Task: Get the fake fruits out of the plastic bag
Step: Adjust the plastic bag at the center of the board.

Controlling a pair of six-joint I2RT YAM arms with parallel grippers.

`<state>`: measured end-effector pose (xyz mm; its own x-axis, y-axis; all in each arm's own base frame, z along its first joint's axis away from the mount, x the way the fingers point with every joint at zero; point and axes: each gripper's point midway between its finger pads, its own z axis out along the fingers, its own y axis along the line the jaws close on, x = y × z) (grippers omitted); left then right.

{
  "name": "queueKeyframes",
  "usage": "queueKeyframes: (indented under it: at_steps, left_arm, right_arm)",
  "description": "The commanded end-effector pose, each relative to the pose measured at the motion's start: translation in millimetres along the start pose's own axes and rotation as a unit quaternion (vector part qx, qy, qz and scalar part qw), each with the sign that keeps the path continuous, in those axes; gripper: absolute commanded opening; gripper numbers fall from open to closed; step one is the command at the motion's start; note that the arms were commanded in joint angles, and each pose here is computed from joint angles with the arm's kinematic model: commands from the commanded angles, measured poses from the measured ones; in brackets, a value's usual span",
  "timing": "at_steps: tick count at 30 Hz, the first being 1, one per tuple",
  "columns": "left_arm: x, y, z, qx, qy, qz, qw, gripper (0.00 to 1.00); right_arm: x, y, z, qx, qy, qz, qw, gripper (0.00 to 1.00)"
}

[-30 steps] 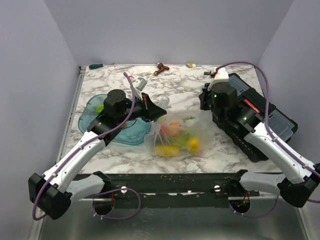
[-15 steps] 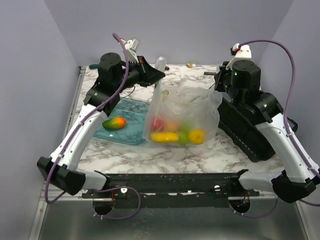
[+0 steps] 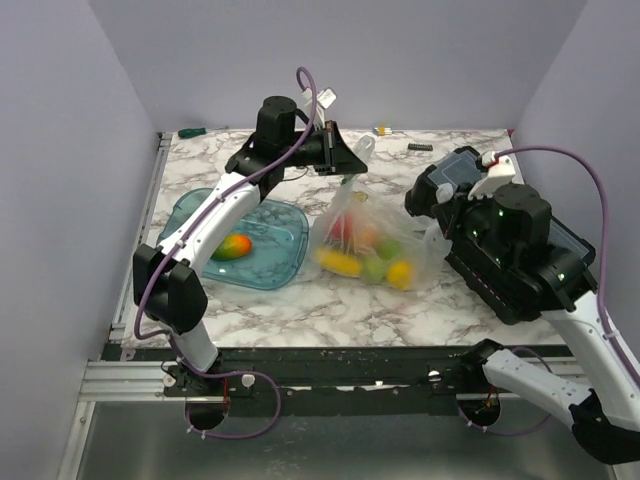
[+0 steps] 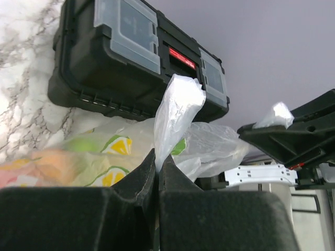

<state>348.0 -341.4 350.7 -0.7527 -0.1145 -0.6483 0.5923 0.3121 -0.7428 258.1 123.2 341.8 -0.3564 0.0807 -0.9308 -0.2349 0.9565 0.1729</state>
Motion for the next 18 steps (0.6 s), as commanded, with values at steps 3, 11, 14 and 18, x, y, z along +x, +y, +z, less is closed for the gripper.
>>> queueKeyframes:
  at_steps: [3,11,14,18]
  left_arm:
    - [-13,-47,8,0.082,0.022,0.045,0.995,0.00]
    - [-32,-41,28,0.044,0.011,0.065,0.997,0.03]
    - [-26,-11,21,-0.022,0.028,0.042,0.998,0.25]
    - [-8,12,-7,-0.103,0.047,0.058,0.992,0.48]
  right_arm:
    - [14,20,-23,-0.072,0.011,0.041,0.997,0.01]
    - [20,54,-41,-0.178,0.018,0.061,0.982,0.04]
    - [34,77,-48,-0.249,0.045,0.057,0.966,0.09]
    - [57,96,-54,-0.315,0.086,0.059,0.943,0.15]
